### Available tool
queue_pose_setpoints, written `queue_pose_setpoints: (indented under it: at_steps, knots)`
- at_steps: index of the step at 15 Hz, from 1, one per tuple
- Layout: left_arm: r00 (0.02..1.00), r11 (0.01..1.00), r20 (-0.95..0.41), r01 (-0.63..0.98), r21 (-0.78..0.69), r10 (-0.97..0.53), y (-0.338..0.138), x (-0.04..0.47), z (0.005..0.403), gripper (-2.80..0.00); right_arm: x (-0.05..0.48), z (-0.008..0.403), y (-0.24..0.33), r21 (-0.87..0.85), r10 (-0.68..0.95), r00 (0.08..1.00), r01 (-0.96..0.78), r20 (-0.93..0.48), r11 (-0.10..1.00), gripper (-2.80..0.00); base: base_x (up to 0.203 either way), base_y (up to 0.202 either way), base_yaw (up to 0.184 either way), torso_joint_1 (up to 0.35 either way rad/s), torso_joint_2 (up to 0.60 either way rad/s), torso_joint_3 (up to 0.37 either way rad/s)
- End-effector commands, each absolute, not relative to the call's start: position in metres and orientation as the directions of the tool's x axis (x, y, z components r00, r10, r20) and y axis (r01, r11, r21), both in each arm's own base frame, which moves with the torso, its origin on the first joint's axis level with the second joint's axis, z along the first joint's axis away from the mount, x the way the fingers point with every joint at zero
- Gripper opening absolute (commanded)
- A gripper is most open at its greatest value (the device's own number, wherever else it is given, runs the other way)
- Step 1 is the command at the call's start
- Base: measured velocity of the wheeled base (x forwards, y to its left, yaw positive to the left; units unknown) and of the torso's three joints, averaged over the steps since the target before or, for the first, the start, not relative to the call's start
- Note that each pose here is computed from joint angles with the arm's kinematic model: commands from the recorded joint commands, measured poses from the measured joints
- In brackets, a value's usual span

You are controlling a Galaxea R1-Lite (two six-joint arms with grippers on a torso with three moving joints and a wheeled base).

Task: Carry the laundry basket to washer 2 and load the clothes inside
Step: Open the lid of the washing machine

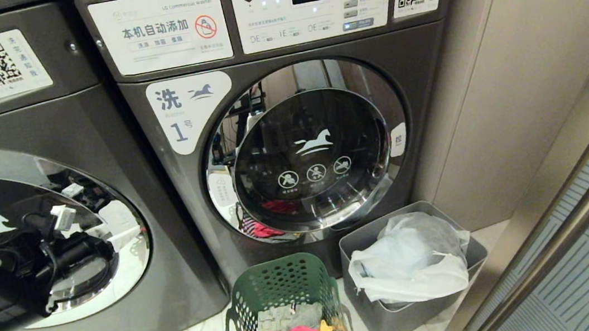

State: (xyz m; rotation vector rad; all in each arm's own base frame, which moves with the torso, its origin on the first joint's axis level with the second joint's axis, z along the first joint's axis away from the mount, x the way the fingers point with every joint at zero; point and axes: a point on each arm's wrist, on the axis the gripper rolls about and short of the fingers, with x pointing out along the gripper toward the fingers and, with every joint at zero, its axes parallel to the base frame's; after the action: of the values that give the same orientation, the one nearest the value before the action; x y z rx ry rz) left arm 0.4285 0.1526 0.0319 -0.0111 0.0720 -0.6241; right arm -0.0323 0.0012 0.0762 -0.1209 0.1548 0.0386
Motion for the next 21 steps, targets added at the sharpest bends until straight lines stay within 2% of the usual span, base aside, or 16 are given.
queue_pose_setpoints:
  at_steps: [1,4,8,11,17,21]
  knots:
    - [0.779,0.781,-0.059,0.623,-0.035,-0.624,0.151,0.427,0.032,0.00,-0.032,0.076,0.001,-0.118,0.030,0.987,-0.049,-0.159,0.992,-2.80,0.000,0.000,0.000,0.000,0.00,0.000]
    - [0.724,0.725,-0.048,0.688,-0.036,-0.688,0.150,0.426,0.034,0.00,-0.032,0.076,0.001,-0.118,0.029,0.987,-0.048,-0.159,0.992,-2.80,0.000,0.000,0.000,0.000,0.00,0.000]
    - [0.701,0.702,-0.046,0.711,-0.036,-0.712,0.149,0.425,0.032,0.00,-0.032,0.076,0.001,-0.118,0.029,0.987,-0.048,-0.159,0.992,-2.80,0.000,0.000,0.000,0.000,0.00,0.000]
    - [0.631,0.632,-0.037,0.773,-0.043,-0.775,0.146,0.424,0.032,0.00,-0.032,0.076,0.001,-0.118,0.029,0.987,-0.048,-0.159,0.992,-2.80,0.000,0.000,0.000,0.000,0.00,0.000]
    - [0.601,0.602,-0.031,0.797,-0.041,-0.799,0.147,0.418,0.033,0.00,-0.032,0.076,0.001,-0.118,0.029,0.987,-0.048,-0.159,0.992,-2.80,0.000,0.000,0.000,0.000,0.00,0.000]
    - [0.654,0.655,-0.037,0.755,-0.047,-0.756,0.167,0.404,0.037,0.00,-0.032,0.076,0.001,-0.118,0.030,0.987,-0.049,-0.160,0.992,-2.80,0.000,0.000,0.000,0.000,0.00,0.000]
